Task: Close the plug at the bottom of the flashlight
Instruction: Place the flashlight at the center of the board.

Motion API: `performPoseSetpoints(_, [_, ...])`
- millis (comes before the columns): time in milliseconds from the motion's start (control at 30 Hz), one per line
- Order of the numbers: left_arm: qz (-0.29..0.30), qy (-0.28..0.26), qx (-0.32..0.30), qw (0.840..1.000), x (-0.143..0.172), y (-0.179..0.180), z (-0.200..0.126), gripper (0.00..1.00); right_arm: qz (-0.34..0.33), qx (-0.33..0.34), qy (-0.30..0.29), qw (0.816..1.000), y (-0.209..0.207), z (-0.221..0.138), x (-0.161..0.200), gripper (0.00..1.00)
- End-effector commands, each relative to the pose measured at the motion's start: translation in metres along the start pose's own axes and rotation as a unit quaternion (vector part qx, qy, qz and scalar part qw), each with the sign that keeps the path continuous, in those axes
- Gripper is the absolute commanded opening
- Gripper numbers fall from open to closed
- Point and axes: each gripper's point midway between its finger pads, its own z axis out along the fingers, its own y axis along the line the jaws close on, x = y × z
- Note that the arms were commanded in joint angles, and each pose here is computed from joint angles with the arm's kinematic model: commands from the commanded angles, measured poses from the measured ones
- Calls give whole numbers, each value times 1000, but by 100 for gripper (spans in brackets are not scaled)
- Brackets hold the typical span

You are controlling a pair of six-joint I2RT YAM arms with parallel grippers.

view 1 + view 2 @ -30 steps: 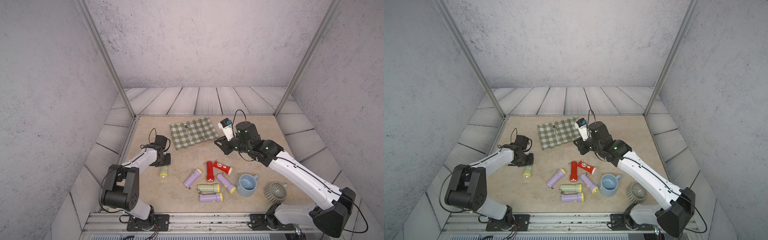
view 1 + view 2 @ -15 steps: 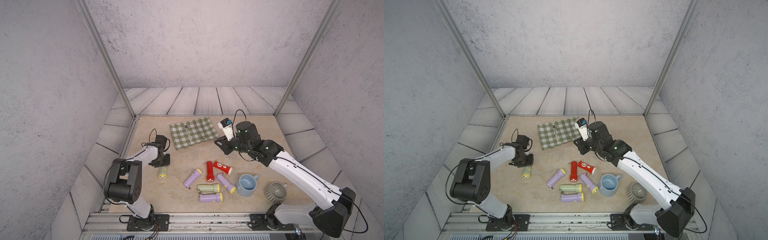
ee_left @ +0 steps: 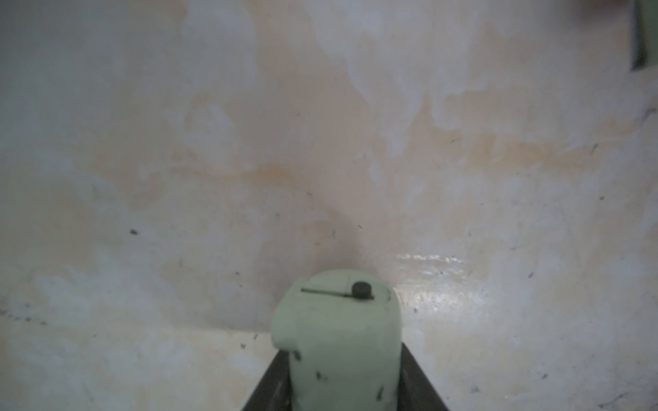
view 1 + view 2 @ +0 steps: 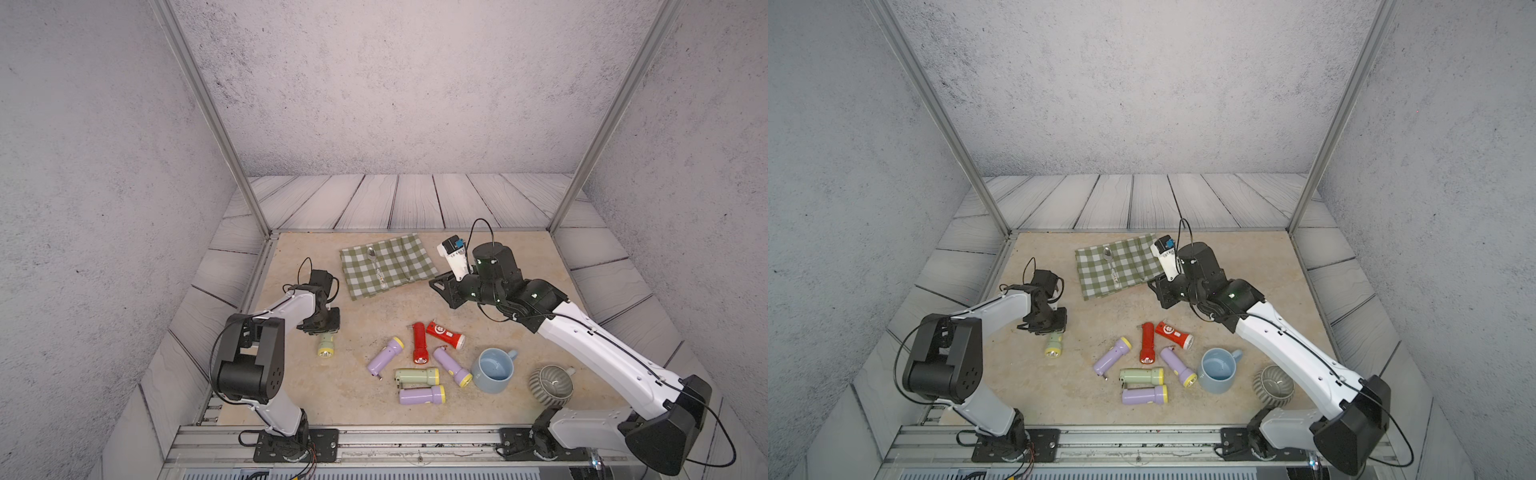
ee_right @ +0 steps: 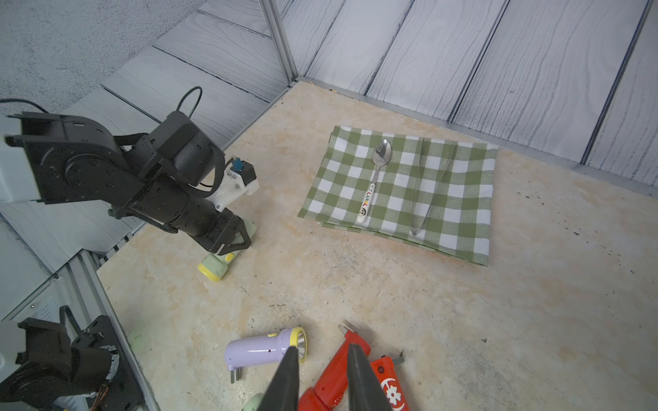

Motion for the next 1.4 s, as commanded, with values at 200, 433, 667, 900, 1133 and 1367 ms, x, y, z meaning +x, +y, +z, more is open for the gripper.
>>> performPoseSetpoints(200, [-6,0,17,1000,-9,-2,1,41,6,-5,1,1000,0,2,3,26])
performPoseSetpoints(433, [-3,25,22,999,-10,-5,15,44,5,-5,-2,1000,0,0,3,26])
performPoseSetpoints(667, [-3,23,23,999,-12,-7,14,60,5,-6,-1,1000,-1,3,4,27])
performPoseSetpoints(900, [-12,-15,23,1000,-19,-5,-15,62,6,-8,4,1000,-1,6,6,27])
performPoseSetpoints(1133, [-1,-149,39,988,-41,-8,-124,62,10,-3,12,1000,-3,10,7,28])
performPoseSetpoints(1367, [28,-244,126,961,-23,-36,-197,55,26,3,43,999,-7,19,26,25])
